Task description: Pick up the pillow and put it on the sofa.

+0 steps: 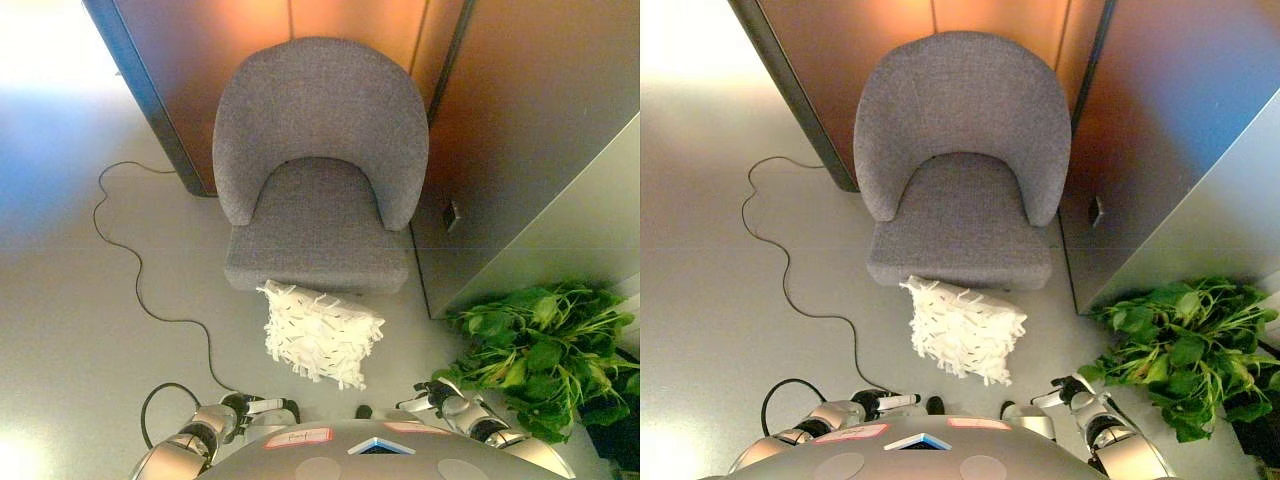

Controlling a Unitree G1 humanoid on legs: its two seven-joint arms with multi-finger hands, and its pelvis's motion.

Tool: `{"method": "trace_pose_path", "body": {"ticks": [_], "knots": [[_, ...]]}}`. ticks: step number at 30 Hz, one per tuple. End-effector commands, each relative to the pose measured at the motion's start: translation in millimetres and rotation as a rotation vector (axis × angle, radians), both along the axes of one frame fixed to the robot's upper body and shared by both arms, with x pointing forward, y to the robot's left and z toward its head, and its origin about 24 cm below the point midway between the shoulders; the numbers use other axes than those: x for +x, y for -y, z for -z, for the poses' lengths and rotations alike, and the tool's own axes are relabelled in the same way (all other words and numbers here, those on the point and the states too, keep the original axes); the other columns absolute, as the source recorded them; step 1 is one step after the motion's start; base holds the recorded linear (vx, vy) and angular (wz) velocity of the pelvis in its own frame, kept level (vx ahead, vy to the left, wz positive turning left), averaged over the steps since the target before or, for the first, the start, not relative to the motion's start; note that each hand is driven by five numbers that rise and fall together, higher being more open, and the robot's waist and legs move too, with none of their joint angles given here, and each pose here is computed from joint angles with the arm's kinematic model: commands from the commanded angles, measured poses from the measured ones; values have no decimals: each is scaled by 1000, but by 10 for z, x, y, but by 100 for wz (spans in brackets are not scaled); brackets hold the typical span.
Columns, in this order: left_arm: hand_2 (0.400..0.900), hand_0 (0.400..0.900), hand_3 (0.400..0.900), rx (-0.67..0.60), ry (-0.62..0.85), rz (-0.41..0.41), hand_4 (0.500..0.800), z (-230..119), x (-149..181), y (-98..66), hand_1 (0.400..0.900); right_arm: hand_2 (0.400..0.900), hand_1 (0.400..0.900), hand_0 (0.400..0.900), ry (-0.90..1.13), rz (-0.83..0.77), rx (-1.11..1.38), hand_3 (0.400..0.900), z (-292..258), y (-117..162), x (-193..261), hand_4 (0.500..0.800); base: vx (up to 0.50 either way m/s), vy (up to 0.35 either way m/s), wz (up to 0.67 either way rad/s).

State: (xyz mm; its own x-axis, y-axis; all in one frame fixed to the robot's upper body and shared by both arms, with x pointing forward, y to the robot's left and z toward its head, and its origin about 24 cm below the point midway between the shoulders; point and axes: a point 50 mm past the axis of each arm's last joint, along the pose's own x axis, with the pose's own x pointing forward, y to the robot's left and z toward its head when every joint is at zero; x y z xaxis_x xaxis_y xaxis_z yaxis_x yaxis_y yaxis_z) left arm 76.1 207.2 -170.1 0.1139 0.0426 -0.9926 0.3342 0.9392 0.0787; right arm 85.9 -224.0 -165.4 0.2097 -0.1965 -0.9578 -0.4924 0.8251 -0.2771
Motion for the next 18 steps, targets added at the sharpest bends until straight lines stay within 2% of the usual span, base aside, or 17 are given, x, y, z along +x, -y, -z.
{"method": "trace_pose_path", "body": {"ticks": [1, 7, 13, 16, 18], "knots": [[900, 900, 900, 51, -1, 32, 800, -43, 134, -137, 900, 900, 900, 900, -5, -66, -72, 900, -53, 119, 158, 800, 0, 0, 0], [900, 900, 900, 39, -7, 29, 800, -41, 126, -132, 900, 900, 900, 900, 21, -96, -86, 900, -64, 121, 201, 800, 0, 0, 0], [900, 900, 900, 41, -9, -1, 800, -49, 128, -160, 900, 900, 900, 900, 85, -271, -148, 900, -115, 142, 345, 800, 38, -23, 6], [900, 900, 900, 51, 25, -42, 800, -58, 164, -173, 900, 900, 900, 900, 122, -344, -188, 900, -163, 163, 468, 800, 21, -71, 18], [900, 900, 900, 39, 71, -108, 800, -77, 237, -181, 900, 900, 900, 900, 173, -363, -224, 900, -224, 188, 608, 800, -37, -79, 21]]}}
